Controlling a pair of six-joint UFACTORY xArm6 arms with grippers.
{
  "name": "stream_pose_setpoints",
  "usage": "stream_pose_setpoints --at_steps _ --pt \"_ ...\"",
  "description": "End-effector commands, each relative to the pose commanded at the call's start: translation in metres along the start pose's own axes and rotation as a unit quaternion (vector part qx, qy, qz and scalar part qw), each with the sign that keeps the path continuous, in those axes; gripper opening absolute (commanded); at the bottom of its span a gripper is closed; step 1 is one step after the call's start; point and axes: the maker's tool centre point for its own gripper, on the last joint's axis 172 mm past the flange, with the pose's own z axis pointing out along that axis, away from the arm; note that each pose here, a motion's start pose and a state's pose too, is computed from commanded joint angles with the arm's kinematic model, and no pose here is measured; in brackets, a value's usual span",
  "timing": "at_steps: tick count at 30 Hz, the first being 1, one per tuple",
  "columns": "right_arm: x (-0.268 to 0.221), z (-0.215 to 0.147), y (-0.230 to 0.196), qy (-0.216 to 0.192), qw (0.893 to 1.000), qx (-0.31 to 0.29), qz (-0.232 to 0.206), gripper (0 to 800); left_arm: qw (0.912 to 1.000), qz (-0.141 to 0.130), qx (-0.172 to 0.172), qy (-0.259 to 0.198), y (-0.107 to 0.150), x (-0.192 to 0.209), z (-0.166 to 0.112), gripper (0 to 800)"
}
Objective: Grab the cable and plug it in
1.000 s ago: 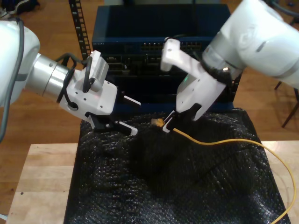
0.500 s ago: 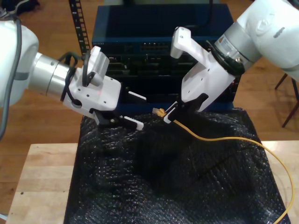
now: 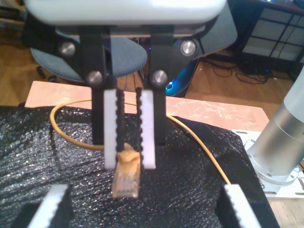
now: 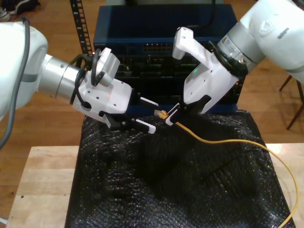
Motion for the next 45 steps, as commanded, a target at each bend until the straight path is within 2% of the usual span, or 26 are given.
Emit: stream_pose_setpoints --at_steps 5,14,19,22,24,26,30,45 --pt "-0.0001 -0.0001 0.0000 0.000 1.000 -0.001 0.000 10 1.0000 0.000 0.000 0.000 0.0000 0.0000 0.0000 591" --pt "-0.0006 0.0004 -0.0002 0.000 1.000 0.000 0.001 10 1.0000 0.000 0.001 0.001 0.0002 0.0008 -0.0007 545" --pt "-0.0006 0.0004 -0.0002 0.000 1.000 0.000 0.001 11 1.0000 0.001 0.001 0.001 0.0002 0.0008 -0.0007 486" --pt "-0.0012 0.0009 -0.0004 0.000 1.000 0.000 0.002 11 1.0000 0.003 0.001 0.001 0.0002 0.0008 -0.0007 401" --pt "-0.0017 0.0014 -0.0006 -0.001 1.000 0.001 0.002 11 1.0000 0.003 0.001 0.001 0.0002 0.0008 -0.0007 390" --pt "-0.0017 0.0014 -0.0006 -0.001 1.000 0.001 0.002 11 1.0000 0.003 0.000 0.001 0.0004 0.0003 -0.0004 326" --pt "-0.0017 0.0014 -0.0006 -0.001 1.000 0.001 0.002 11 1.0000 0.002 0.000 0.001 0.0007 -0.0002 -0.0001 285" --pt "-0.0026 0.0025 -0.0005 -0.001 1.000 0.002 0.003 11 0.9999 0.003 0.004 0.012 -0.0013 0.0050 -0.0004 232"
